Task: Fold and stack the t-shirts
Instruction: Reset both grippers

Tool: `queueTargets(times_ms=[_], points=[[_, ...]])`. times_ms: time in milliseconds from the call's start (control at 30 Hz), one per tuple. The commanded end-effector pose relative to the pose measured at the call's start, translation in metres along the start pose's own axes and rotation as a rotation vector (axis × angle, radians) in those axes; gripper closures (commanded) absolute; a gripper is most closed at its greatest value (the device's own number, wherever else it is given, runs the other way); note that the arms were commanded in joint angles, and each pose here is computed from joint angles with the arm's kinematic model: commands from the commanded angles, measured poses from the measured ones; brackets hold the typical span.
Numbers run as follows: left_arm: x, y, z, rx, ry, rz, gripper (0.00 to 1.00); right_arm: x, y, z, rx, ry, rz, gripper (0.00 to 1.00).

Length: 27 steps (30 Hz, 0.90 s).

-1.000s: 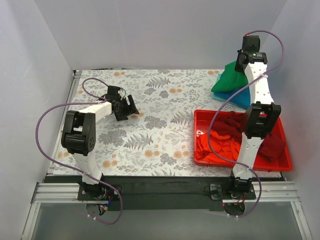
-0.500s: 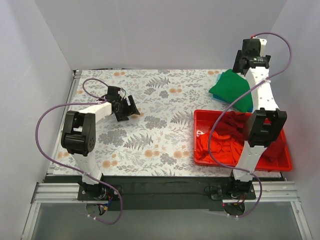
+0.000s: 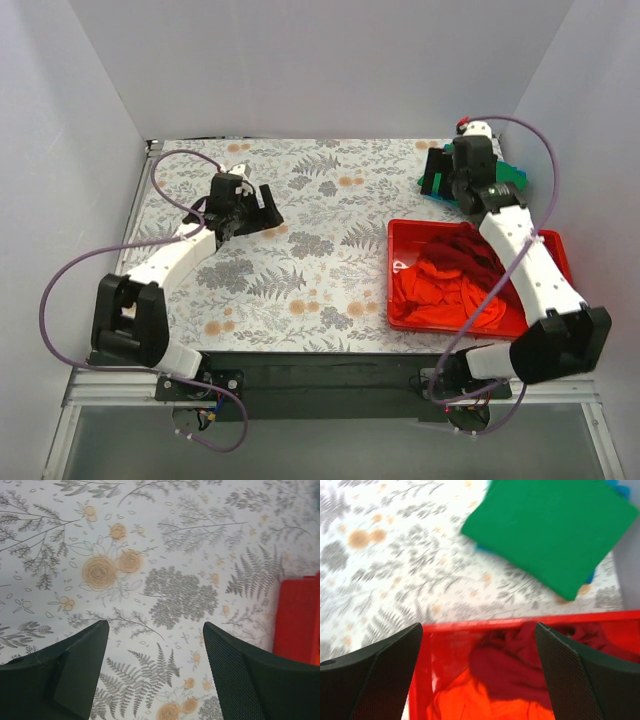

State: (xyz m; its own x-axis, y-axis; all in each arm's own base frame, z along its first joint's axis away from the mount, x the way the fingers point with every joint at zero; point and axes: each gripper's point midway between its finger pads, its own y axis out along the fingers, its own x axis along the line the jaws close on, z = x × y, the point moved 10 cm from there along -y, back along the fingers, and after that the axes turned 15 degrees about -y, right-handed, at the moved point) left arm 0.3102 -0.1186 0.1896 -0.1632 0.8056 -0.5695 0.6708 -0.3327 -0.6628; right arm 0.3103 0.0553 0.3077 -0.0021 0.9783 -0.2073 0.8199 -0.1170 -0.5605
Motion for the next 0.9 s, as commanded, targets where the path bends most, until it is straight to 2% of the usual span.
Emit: queueTargets(times_ms=[0, 133, 300, 433, 667, 867], points=[[-0.011, -0.031, 0.004, -0.097, 0.034, 0.046, 0.25, 0.025, -0.034, 0.010, -0.117, 0.018, -0.154, 0.02], [-0.015, -0.072, 0.013, -0.176, 0.075, 0.130, 0.24, 0.052, -0.058, 0.045, -0.116, 0.016, -0.315, 0.02], [-0.005, -0.100, 0.029, -0.239, 0.099, 0.169, 0.20, 0.086, -0.080, 0.082, -0.129, -0.028, -0.466, 0.02], [0.005, -0.114, 0.038, -0.282, 0.109, 0.166, 0.20, 0.101, -0.087, 0.107, -0.101, -0.064, -0.496, 0.02], [0.010, -0.121, 0.039, -0.367, 0.140, 0.196, 0.20, 0.109, -0.099, 0.115, -0.111, -0.078, -0.510, 0.02], [0.011, -0.120, 0.041, -0.349, 0.138, 0.193, 0.20, 0.108, -0.101, 0.121, -0.101, -0.099, -0.495, 0.02]])
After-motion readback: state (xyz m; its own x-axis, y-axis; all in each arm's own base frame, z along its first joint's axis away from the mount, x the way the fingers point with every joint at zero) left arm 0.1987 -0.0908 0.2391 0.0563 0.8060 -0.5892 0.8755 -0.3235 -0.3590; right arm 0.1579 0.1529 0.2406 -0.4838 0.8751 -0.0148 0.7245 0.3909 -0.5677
